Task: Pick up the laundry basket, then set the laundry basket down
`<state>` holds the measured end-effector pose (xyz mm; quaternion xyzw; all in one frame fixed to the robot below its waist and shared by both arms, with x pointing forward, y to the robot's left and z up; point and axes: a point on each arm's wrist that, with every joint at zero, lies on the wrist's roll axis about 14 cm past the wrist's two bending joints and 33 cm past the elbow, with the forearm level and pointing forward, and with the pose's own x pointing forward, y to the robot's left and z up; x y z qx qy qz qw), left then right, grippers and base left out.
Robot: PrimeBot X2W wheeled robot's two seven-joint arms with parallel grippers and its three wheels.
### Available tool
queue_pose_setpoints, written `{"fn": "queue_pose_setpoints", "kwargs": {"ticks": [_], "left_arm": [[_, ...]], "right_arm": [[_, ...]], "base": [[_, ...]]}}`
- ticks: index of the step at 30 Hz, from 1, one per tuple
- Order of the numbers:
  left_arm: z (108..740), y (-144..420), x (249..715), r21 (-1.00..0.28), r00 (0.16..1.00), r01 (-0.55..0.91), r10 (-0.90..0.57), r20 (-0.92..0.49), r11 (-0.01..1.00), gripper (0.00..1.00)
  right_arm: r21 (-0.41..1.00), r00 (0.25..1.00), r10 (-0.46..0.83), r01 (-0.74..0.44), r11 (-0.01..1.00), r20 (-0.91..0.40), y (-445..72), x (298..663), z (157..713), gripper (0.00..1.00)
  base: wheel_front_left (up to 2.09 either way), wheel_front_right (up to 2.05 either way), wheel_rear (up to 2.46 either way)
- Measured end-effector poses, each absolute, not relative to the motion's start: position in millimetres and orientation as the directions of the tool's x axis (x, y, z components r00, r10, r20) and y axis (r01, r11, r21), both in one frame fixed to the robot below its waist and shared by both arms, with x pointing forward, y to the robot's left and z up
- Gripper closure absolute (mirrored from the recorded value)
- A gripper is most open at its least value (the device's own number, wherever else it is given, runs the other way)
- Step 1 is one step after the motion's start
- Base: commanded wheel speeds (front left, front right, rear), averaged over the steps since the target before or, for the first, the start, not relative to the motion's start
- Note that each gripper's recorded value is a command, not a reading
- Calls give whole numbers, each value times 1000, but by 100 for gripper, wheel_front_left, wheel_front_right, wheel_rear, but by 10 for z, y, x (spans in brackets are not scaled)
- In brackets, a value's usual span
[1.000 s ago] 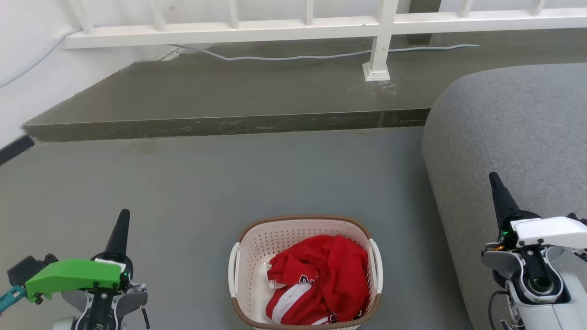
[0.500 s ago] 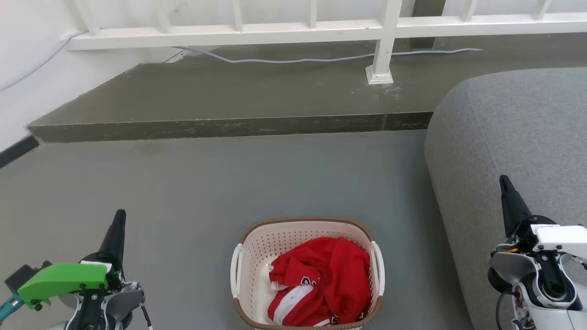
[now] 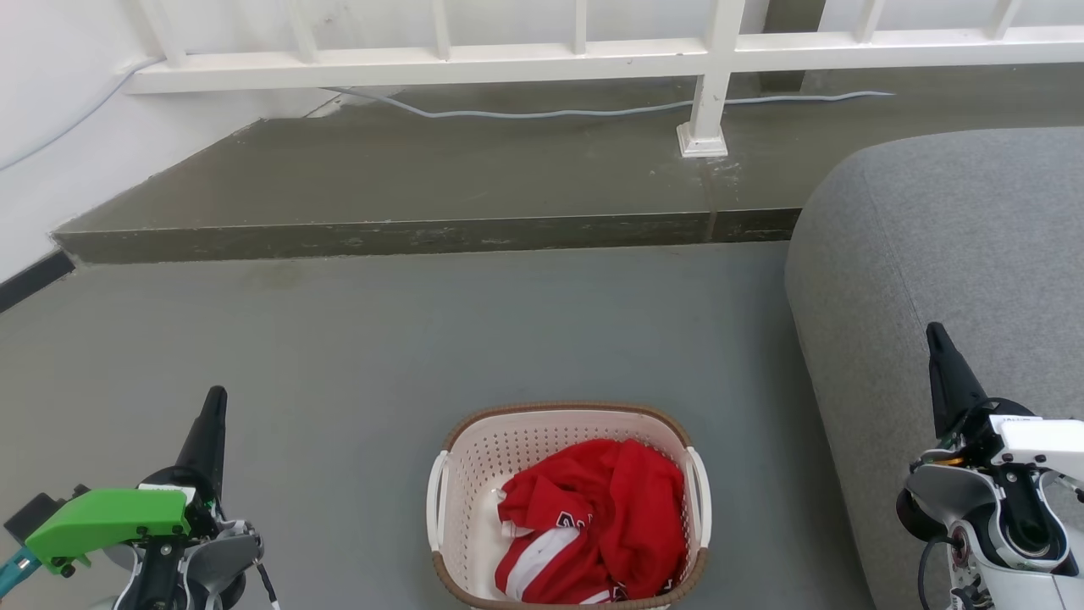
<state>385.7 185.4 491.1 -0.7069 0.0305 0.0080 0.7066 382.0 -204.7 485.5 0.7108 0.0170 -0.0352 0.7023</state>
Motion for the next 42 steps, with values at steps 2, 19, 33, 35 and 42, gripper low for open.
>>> {"fn": "queue_pose_setpoints", "kwargs": {"ticks": [2, 19, 33, 35, 42], "left_arm": [[4912, 1854, 3857, -999, 998, -54, -32, -54, 0, 100], [4912, 1854, 3857, -999, 998, -54, -32, -54, 0, 100], [4911, 1855, 3857, -999, 998, -55, -31, -54, 0, 100], [4912, 1855, 3857, -999, 998, -54, -31, -54, 0, 100], [4912, 1855, 3857, -999, 998, -54, -31, -54, 0, 100]], "right_arm": [[997, 997, -25, 74, -13, -74, -2047, 3820, 4855, 100], [997, 997, -25, 73, -13, -73, -2048, 3820, 4857, 100], [997, 997, -25, 72, -13, -73, -2048, 3820, 4858, 100], [997, 997, -25, 72, -13, -72, -2048, 3820, 4859, 100], [997, 997, -25, 72, -13, -72, -2048, 3820, 4861, 100]], "base": [[0, 0, 0], [0, 0, 0], [0, 0, 0], [0, 0, 0], [0, 0, 0]]}}
